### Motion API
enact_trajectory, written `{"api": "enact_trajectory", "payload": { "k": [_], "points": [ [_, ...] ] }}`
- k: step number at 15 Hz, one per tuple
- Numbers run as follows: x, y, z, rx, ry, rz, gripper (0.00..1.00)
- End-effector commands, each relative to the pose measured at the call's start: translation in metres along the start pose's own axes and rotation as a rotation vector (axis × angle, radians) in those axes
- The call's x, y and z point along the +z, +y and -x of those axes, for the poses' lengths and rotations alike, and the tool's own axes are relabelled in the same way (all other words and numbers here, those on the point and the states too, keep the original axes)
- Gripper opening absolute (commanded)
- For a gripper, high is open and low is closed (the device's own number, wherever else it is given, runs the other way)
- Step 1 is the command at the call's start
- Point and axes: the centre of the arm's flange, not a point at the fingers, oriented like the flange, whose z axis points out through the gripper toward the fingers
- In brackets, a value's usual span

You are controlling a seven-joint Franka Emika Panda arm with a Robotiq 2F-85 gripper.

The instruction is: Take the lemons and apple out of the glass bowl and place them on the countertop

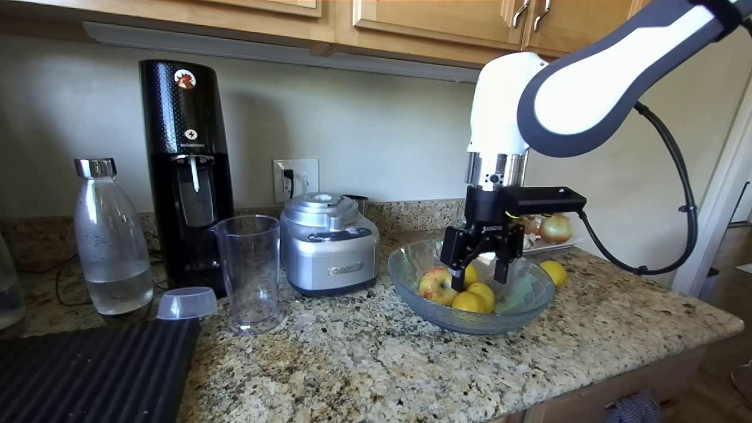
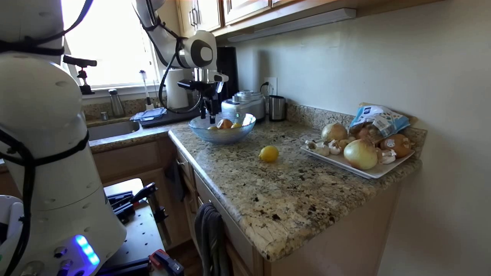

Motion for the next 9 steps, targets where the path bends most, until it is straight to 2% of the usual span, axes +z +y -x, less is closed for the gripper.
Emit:
{"api": "enact_trajectory", "payload": {
  "k": [1,5,9],
  "points": [
    [0.007,-0.007,-0.002,0.187,0.051,-0.04,1.0],
    [0.014,-0.003,-0.004,0.324,0.086,-0.023,1.0],
    [0.022,0.005,-0.003,0.392,0.06,0.008,1.0]
  ]
}}
